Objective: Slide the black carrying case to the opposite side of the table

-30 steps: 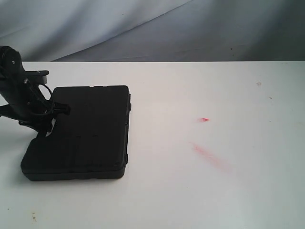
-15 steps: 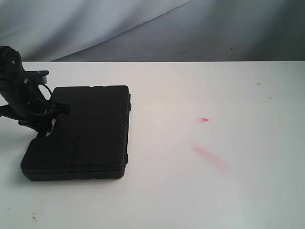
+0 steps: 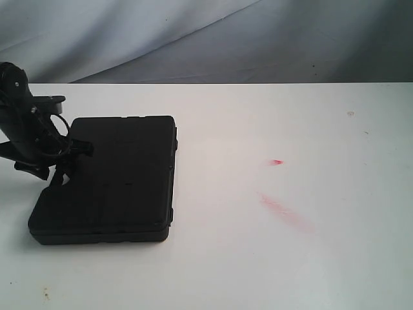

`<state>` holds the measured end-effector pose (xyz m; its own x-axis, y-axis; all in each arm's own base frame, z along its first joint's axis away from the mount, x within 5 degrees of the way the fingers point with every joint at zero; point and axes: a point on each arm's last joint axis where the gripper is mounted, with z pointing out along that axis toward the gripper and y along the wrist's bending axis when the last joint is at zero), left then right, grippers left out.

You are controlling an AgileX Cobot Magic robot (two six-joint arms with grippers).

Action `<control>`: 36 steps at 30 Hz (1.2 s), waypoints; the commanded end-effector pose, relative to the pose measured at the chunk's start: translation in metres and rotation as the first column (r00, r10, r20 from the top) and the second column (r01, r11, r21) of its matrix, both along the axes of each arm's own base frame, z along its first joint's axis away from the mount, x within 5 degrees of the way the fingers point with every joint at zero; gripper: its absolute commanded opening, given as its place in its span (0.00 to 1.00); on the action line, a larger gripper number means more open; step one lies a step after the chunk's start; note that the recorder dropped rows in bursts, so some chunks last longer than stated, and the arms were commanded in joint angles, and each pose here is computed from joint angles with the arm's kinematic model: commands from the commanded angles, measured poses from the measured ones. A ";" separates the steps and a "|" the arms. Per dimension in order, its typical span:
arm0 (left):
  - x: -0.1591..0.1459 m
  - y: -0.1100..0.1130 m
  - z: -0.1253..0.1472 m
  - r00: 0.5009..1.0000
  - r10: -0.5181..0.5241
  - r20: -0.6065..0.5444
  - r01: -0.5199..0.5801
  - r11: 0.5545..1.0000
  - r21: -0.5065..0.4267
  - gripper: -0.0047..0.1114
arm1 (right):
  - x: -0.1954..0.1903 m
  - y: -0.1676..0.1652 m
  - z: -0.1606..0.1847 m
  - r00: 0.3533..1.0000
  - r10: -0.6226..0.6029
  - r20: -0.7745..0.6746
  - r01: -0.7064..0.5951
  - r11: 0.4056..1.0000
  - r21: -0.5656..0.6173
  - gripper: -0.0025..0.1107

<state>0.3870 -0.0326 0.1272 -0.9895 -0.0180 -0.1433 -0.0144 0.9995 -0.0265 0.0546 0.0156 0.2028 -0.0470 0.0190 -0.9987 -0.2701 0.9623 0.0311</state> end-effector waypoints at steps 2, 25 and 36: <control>-0.001 0.001 0.008 1.000 -0.010 0.012 0.010 1.000 0.004 0.50 | 0.000 0.000 -0.001 1.000 -0.005 0.004 0.005 1.000 -0.002 0.02; -0.068 0.003 0.124 0.956 0.030 0.293 -0.010 0.997 -0.072 0.04 | 0.000 0.000 -0.001 1.000 -0.005 0.004 0.005 1.000 -0.002 0.02; -0.133 0.008 0.119 0.890 0.071 0.451 -0.025 0.994 -0.107 0.04 | 0.000 0.000 -0.001 1.000 -0.005 0.004 0.005 1.000 -0.002 0.02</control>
